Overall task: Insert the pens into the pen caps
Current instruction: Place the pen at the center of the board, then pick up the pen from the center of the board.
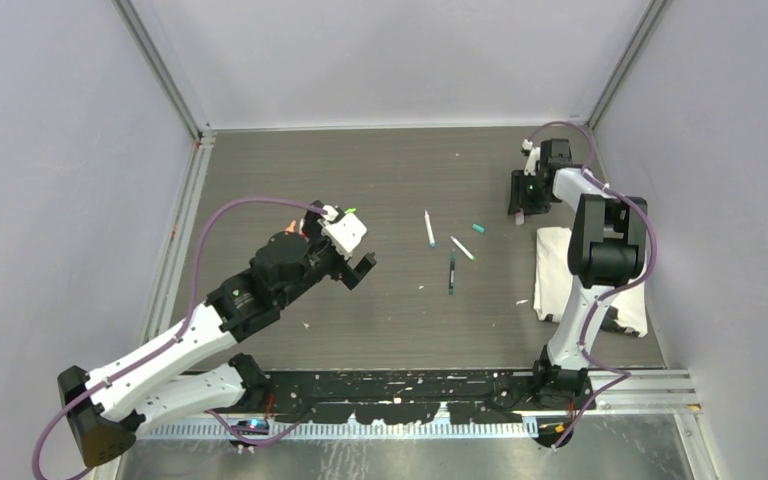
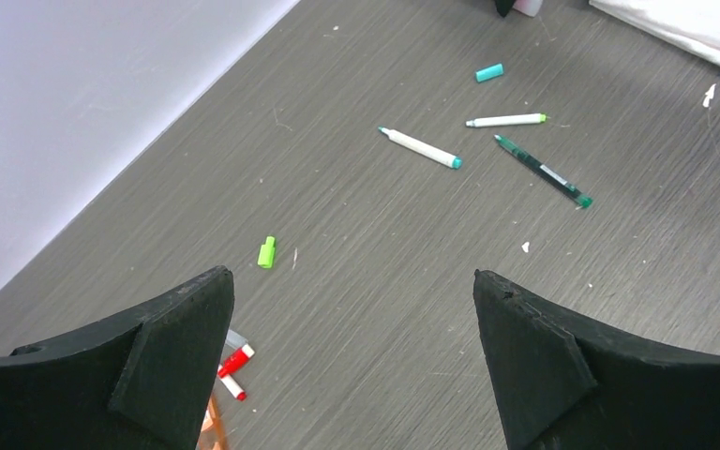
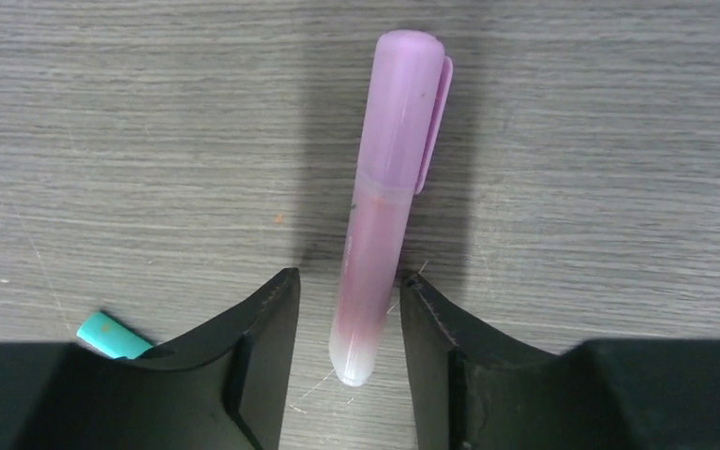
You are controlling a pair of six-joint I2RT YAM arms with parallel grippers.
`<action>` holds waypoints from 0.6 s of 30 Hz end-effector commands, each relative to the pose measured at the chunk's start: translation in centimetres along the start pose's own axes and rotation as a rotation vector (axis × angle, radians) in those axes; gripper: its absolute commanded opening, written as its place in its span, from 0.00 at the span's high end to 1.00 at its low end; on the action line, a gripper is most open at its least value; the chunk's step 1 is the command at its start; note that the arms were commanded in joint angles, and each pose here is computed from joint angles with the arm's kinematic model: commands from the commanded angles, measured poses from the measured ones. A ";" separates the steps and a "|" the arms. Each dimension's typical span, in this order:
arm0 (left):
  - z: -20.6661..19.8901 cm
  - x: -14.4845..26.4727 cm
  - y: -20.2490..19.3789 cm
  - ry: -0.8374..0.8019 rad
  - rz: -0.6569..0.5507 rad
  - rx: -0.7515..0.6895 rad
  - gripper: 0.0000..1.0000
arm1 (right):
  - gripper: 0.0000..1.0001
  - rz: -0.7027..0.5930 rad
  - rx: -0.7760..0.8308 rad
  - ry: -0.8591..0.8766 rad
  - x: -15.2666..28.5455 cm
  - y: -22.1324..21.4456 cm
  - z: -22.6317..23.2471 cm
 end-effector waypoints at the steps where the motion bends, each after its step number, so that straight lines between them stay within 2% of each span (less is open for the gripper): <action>1: 0.5 0.3 1.1 0.035 -0.076 -0.024 0.00 | 0.49 -0.084 -0.006 0.033 3.1 1.9 -0.9; 5: 0.6 0.5 1.1 0.047 -0.086 -0.026 0.00 | 0.40 -0.160 0.004 0.106 7.4 2.1 -1.4; 10: 0.6 0.6 1.5 0.039 -0.091 0.018 0.00 | 0.33 -0.366 0.098 0.170 15.6 1.6 -0.3; 13: 0.5 0.4 1.5 0.023 -0.078 0.042 0.00 | 0.30 -0.483 0.154 0.207 19.3 0.9 1.5; 18: 0.1 0.1 1.6 -0.019 -0.053 0.078 0.00 | 0.25 -0.736 0.286 0.413 22.7 -1.5 6.0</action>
Point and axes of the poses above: each gripper's point midway between its finger pads, its own x axis back along the fingers, its own z axis along the line the jaws close on, y = z × x, the point moved 8 cm from there along x, back along the fingers, and after that the axes turned 13 degrees about x, right-handed, at the moved point
